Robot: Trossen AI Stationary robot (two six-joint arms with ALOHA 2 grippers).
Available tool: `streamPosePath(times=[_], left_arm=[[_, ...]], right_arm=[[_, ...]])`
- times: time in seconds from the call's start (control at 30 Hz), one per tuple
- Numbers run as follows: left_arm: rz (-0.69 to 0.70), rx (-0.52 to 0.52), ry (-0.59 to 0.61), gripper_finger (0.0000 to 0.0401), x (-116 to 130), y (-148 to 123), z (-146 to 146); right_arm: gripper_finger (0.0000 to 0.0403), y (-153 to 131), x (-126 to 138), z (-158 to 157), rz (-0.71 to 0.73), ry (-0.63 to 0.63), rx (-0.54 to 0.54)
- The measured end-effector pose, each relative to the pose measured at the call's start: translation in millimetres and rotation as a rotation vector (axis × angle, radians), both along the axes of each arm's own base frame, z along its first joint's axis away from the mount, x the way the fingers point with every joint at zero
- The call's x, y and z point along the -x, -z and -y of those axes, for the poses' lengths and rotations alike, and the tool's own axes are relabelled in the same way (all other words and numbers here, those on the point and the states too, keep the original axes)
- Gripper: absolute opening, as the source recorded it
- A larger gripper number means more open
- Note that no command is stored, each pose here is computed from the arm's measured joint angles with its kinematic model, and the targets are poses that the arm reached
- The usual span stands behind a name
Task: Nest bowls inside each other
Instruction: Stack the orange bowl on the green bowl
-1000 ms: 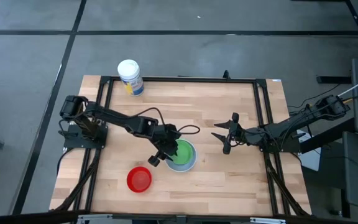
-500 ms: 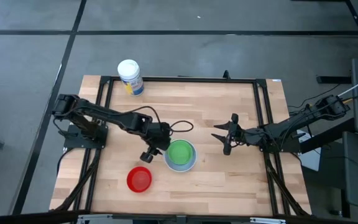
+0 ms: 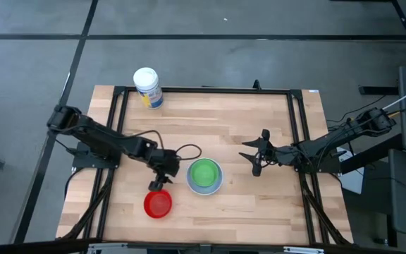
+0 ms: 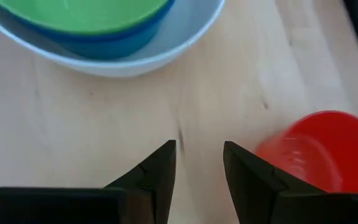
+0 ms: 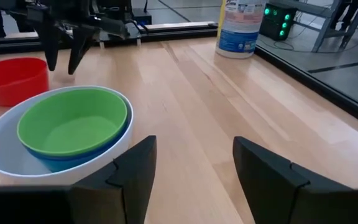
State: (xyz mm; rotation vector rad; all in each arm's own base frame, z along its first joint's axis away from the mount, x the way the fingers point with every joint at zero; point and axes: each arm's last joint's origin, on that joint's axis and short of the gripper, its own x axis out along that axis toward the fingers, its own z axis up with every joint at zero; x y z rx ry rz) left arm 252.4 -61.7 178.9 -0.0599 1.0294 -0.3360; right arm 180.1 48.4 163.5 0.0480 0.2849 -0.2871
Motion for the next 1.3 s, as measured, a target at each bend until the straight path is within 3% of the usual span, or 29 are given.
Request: streamPosePath(times=[0.23, 0.7, 1.03, 1.3], left_arm=[[0.031, 0.081, -0.024, 0.0133, 18, -16, 17], [-0.053, 0.053, -0.046, 0.0153, 33, -13, 34], [-0.088, 0.066, -0.081, 0.0153, 46, 18, 27], [-0.051, 0.094, -0.072, 0.0153, 47, 25, 27]], right_arm=[[0.0207, 0, 0, 0, 0.012, 0.012, -0.038], [0.0202, 14, -15, -6, 0.037, 0.002, -0.063], [0.0212, 18, -21, -9, 0.063, -0.029, -0.070], [0.0201, 17, -21, -9, 0.074, -0.031, -0.074]])
